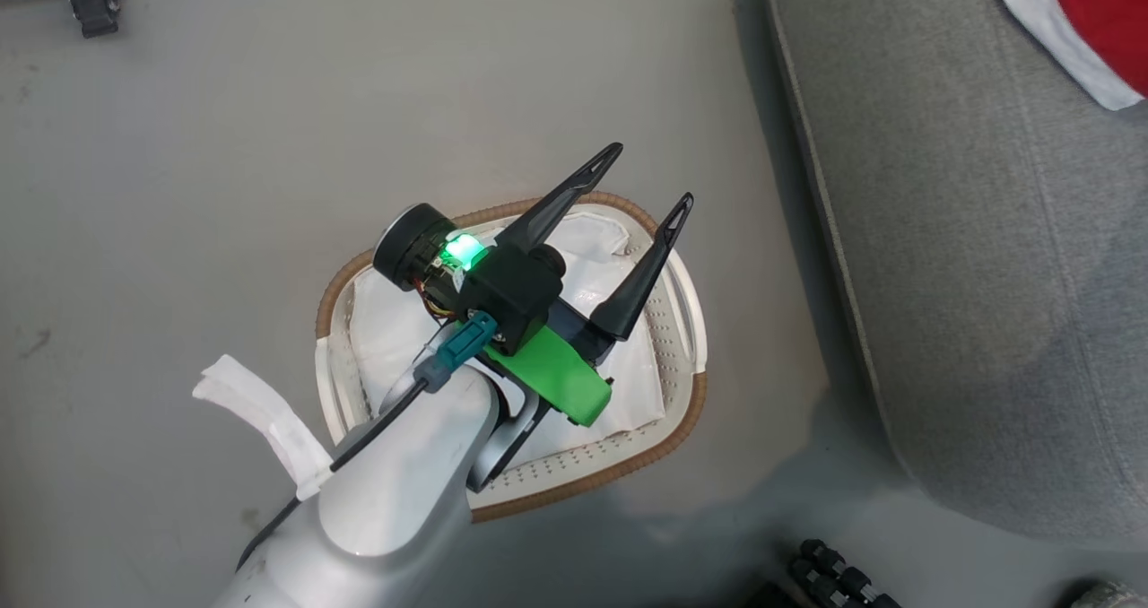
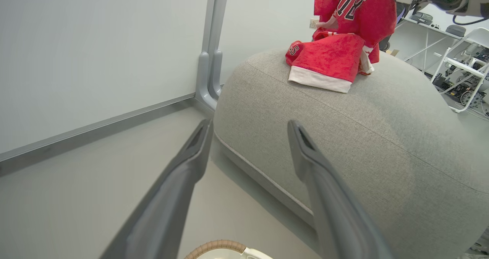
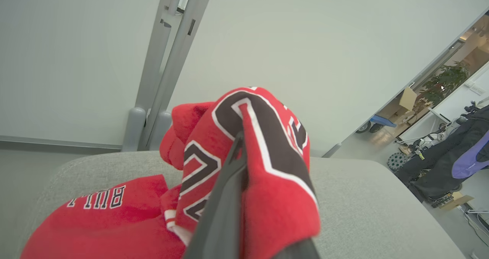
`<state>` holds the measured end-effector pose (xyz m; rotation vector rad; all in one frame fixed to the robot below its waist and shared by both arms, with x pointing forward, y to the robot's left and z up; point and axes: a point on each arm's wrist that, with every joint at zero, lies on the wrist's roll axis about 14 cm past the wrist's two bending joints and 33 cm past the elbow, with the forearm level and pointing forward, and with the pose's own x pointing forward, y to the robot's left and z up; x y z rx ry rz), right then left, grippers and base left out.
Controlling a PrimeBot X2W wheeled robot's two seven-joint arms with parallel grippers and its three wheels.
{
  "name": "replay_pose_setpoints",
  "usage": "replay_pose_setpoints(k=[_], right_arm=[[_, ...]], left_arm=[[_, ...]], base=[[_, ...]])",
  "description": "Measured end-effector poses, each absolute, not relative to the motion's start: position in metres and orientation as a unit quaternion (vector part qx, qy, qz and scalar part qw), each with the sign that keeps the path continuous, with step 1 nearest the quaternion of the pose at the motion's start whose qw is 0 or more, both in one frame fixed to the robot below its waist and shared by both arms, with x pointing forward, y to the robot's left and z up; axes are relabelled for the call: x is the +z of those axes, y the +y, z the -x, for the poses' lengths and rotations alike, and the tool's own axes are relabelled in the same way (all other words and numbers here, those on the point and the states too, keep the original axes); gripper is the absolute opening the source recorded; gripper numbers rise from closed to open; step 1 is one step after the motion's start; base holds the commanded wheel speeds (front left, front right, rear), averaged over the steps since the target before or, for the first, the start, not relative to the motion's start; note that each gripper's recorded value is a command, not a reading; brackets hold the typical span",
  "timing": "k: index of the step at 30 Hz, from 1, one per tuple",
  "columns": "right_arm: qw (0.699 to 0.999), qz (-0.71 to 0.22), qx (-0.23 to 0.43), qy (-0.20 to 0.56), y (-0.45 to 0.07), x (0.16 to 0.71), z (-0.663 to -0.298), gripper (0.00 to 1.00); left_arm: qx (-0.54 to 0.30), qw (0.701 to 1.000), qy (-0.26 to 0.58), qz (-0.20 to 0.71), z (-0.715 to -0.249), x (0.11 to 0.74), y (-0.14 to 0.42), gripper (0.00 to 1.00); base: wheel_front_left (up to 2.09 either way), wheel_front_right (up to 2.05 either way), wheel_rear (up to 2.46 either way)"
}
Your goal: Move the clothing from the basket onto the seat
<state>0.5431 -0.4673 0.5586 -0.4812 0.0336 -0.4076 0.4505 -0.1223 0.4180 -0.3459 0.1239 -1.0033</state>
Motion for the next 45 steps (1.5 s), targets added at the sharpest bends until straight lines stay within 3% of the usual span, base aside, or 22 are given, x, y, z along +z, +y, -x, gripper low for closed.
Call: replay_pose_setpoints(k=[7,8,9,10,11,28,45], right_arm=[[0.961,0.161,-0.195,0.113,-0.44,0.437,-0.536,0.0],[0.96,0.156,-0.196,0.124,-0.438,0.425,-0.532,0.06],[0.96,0.153,-0.196,0.129,-0.436,0.42,-0.529,0.18],[0.96,0.148,-0.196,0.131,-0.433,0.415,-0.527,0.49],[0.961,0.143,-0.196,0.13,-0.43,0.412,-0.525,1.0],[0.977,0.098,-0.165,0.096,-0.375,0.433,-0.447,1.0],[0.999,-0.017,-0.026,-0.015,-0.238,0.493,-0.451,1.0]], left_arm=[[-0.44,0.879,0.096,0.158,-0.461,0.381,-0.093,1.0],[-0.436,0.881,0.1,0.157,-0.461,0.378,-0.09,1.0],[-0.433,0.882,0.102,0.156,-0.461,0.377,-0.088,1.0],[-0.43,0.883,0.104,0.155,-0.461,0.375,-0.086,1.0],[-0.427,0.885,0.107,0.154,-0.461,0.374,-0.084,1.0],[-0.352,0.919,0.097,0.15,-0.451,0.41,-0.044,1.0],[-0.115,0.986,0.067,0.102,-0.434,0.435,0.11,1.0]], base=[[0.0,0.0,0.0],[0.0,0.0,0.0],[0.0,0.0,0.0],[0.0,0.0,0.0],[0.0,0.0,0.0],[0.0,0.0,0.0],[0.0,0.0,0.0]])
